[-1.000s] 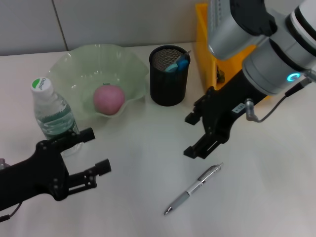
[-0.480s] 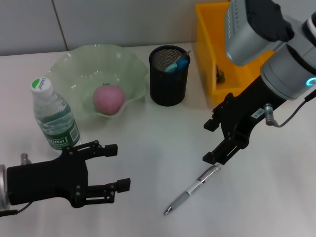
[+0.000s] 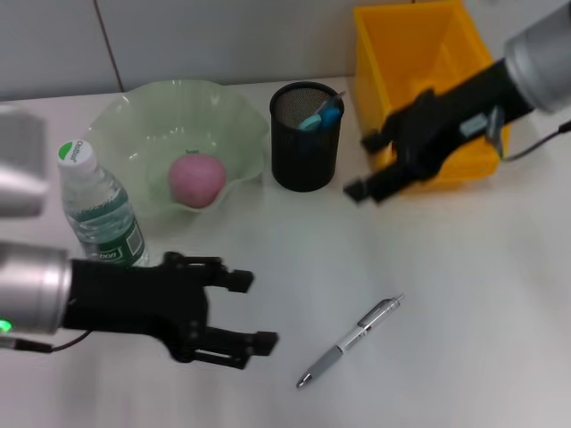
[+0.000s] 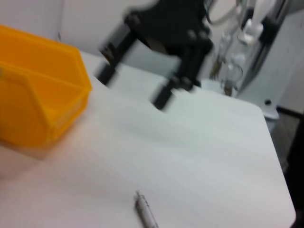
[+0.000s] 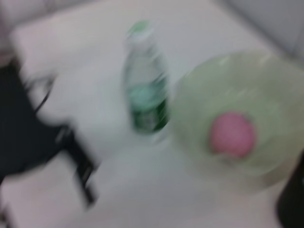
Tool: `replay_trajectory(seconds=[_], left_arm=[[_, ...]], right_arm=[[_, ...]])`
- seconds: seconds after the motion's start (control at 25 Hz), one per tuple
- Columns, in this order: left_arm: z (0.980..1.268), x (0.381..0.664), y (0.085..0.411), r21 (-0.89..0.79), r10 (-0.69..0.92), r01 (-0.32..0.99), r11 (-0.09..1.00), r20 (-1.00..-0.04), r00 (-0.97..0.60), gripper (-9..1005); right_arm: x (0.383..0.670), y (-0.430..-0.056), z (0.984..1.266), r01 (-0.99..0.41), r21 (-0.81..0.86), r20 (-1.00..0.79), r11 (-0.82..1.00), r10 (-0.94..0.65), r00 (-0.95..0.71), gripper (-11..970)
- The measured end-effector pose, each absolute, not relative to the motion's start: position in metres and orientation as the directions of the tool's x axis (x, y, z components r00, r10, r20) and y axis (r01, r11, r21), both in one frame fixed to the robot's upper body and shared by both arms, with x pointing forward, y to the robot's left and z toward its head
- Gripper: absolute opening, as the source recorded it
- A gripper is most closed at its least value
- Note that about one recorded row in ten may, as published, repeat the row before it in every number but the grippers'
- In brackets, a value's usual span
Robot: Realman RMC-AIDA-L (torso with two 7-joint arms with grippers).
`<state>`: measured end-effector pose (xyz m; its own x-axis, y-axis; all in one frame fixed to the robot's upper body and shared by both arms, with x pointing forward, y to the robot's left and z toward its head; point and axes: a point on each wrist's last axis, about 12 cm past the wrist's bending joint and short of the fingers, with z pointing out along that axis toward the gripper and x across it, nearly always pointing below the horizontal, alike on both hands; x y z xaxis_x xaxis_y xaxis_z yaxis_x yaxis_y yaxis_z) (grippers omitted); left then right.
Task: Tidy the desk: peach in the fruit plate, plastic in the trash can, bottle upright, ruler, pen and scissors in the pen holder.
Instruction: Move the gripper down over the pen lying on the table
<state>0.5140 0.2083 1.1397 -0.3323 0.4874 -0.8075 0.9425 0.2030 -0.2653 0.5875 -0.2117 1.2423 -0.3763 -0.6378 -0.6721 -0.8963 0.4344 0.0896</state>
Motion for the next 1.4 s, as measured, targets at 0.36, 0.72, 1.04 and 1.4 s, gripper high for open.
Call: replay_trajectory(seconds=[0.36,0.72,1.04,1.4], left_arm=[[1.159,0.532,0.139,-0.322,0.712,0.914,0.247,-0.579,-0.396,843],[1.157,0.547,0.103,-0.339,0.755,0.875,0.345,-0.453,-0.474,842],[1.150,0.553,0.085,-0.318,0.768,0.862,0.395,-0.401,-0.500,842],[1.133,0.546,0.067,-0.282,0.789,0.859,0.427,-0.347,-0.506,843]], right_arm=[[0.592,-0.244,1.255,-0.813,0.180,-0.804,0.554,-0.393,-0.446,798],[0.591,-0.272,1.262,-0.765,0.193,-0.835,0.615,-0.307,-0.458,798],[0.585,-0.286,1.266,-0.765,0.223,-0.876,0.604,-0.219,-0.429,798],[0.585,-0.286,1.268,-0.776,0.206,-0.884,0.597,-0.227,-0.409,798]])
